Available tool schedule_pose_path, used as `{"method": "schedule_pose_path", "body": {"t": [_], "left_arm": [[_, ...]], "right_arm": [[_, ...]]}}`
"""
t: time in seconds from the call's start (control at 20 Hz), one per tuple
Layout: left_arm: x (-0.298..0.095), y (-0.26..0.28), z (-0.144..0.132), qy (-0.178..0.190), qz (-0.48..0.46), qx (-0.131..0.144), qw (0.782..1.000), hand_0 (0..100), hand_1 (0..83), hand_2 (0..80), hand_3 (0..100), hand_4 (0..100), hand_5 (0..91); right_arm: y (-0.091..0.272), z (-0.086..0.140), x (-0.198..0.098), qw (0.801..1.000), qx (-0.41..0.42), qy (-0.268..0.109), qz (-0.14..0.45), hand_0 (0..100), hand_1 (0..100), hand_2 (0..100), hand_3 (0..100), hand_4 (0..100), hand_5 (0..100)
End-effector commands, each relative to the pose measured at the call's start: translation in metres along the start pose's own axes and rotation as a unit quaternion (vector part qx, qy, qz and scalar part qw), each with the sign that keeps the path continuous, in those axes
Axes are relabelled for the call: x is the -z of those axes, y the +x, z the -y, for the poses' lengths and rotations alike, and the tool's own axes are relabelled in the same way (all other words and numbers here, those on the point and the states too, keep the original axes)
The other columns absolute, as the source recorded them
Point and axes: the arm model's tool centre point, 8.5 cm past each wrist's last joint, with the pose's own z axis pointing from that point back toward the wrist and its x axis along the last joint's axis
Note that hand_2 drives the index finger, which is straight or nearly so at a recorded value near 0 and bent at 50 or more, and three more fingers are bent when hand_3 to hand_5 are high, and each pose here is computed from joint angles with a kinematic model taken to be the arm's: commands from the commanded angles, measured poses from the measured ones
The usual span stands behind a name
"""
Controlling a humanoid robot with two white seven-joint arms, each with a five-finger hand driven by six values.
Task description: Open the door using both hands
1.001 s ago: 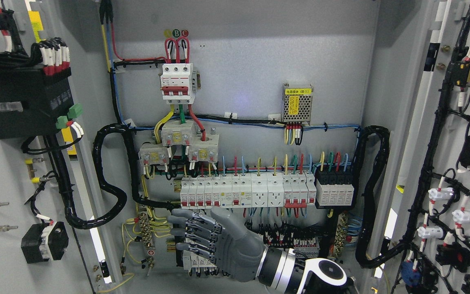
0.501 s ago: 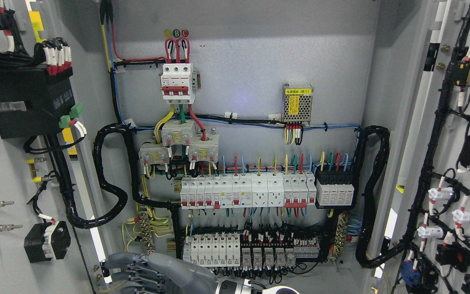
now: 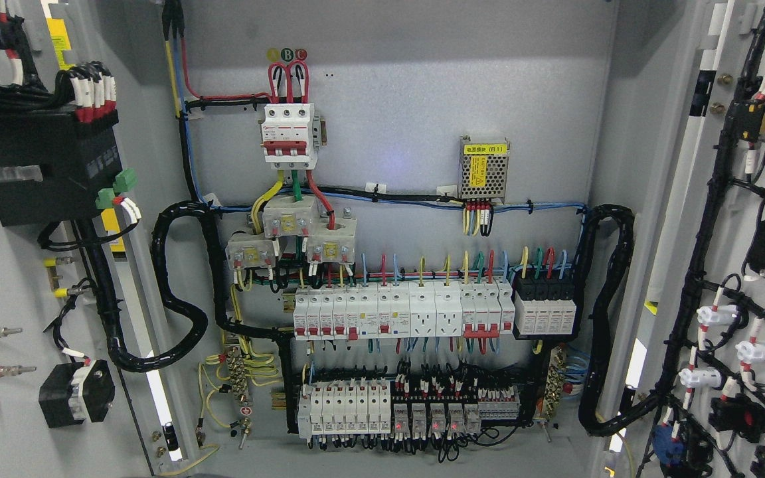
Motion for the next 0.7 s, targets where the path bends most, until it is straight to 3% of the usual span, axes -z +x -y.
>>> {"method": "schedule_pose_path", "body": {"t": [0.0, 0.35, 0.65], "left_arm": [[-0.0001, 0.0201, -0.0112, 0.009, 0.016, 0.003, 1.0, 0, 0.0, 0.0, 0, 0, 0.0], [-0.0002, 0.0201, -0.0122, 0.01, 0.016, 0.003, 1.0, 0, 0.0, 0.0, 0, 0, 0.0], [-0.0001, 0.0201, -0.0112, 0.009, 0.016, 0.003, 1.0, 0, 0.0, 0.0, 0, 0, 0.0]], "right_arm": [[-0.0067, -0.0211, 0.0212, 0.999, -0.008, 0.041, -0.021, 20, 12, 0, 0, 0, 0], [-0.0012, -0.0193, 0.0247, 0.999, -0.018, 0.043, -0.027, 20, 12, 0, 0, 0, 0], [0.0018, -0.0117, 0.0252, 1.0, -0.021, 0.002, -0.023, 20, 12, 0, 0, 0, 0]]}}
